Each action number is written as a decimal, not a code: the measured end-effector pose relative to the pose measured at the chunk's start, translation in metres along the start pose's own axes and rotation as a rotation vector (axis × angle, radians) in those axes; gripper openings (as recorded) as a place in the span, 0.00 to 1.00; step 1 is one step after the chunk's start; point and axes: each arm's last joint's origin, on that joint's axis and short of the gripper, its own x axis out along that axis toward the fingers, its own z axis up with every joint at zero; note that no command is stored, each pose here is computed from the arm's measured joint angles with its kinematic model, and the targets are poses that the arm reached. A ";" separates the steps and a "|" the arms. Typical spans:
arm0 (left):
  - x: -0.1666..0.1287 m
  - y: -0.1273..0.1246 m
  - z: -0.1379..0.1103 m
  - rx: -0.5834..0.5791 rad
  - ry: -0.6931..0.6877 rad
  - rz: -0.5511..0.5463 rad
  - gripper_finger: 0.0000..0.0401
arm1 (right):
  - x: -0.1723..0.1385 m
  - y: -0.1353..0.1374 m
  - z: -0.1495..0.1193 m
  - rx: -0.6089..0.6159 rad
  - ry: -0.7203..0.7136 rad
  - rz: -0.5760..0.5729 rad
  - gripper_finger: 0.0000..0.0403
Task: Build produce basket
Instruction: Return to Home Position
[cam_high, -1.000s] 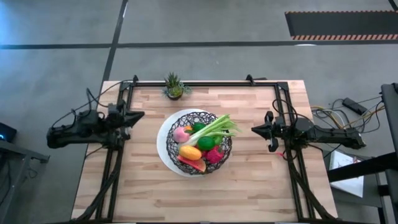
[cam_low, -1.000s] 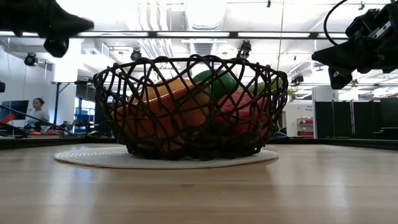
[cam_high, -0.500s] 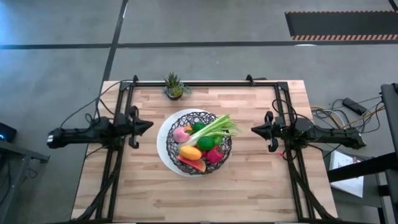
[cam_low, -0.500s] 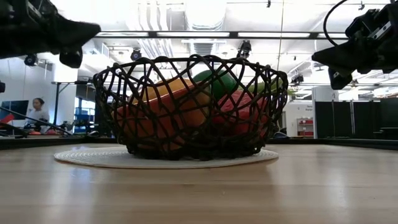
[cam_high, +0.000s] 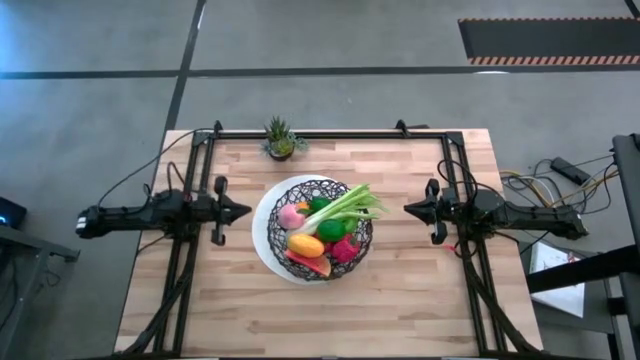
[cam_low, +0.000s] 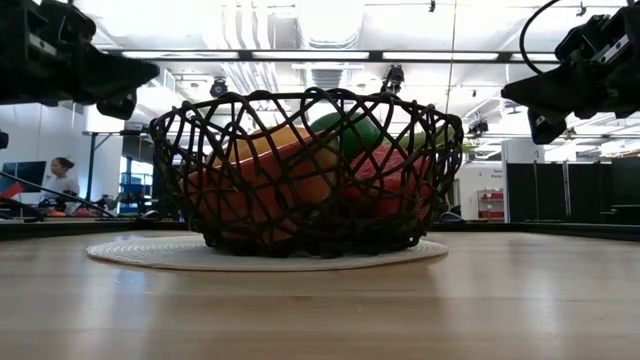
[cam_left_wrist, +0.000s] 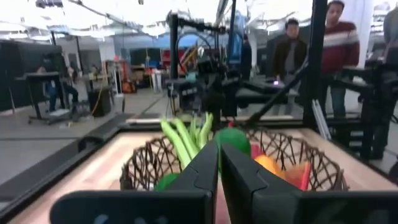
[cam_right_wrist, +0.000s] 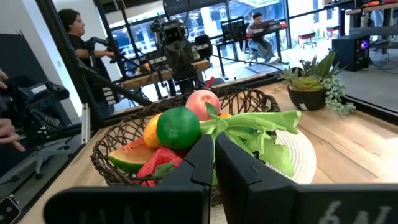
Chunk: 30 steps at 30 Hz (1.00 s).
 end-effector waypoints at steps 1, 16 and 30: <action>0.000 0.000 -0.001 -0.001 0.014 -0.001 0.00 | 0.000 0.000 0.000 0.000 0.000 0.000 0.02; 0.000 0.000 -0.010 -0.004 0.104 -0.006 0.00 | 0.000 0.000 0.000 0.000 0.000 0.000 0.02; 0.001 0.000 -0.010 -0.003 0.095 -0.005 0.00 | 0.000 0.000 0.000 0.000 0.000 0.000 0.02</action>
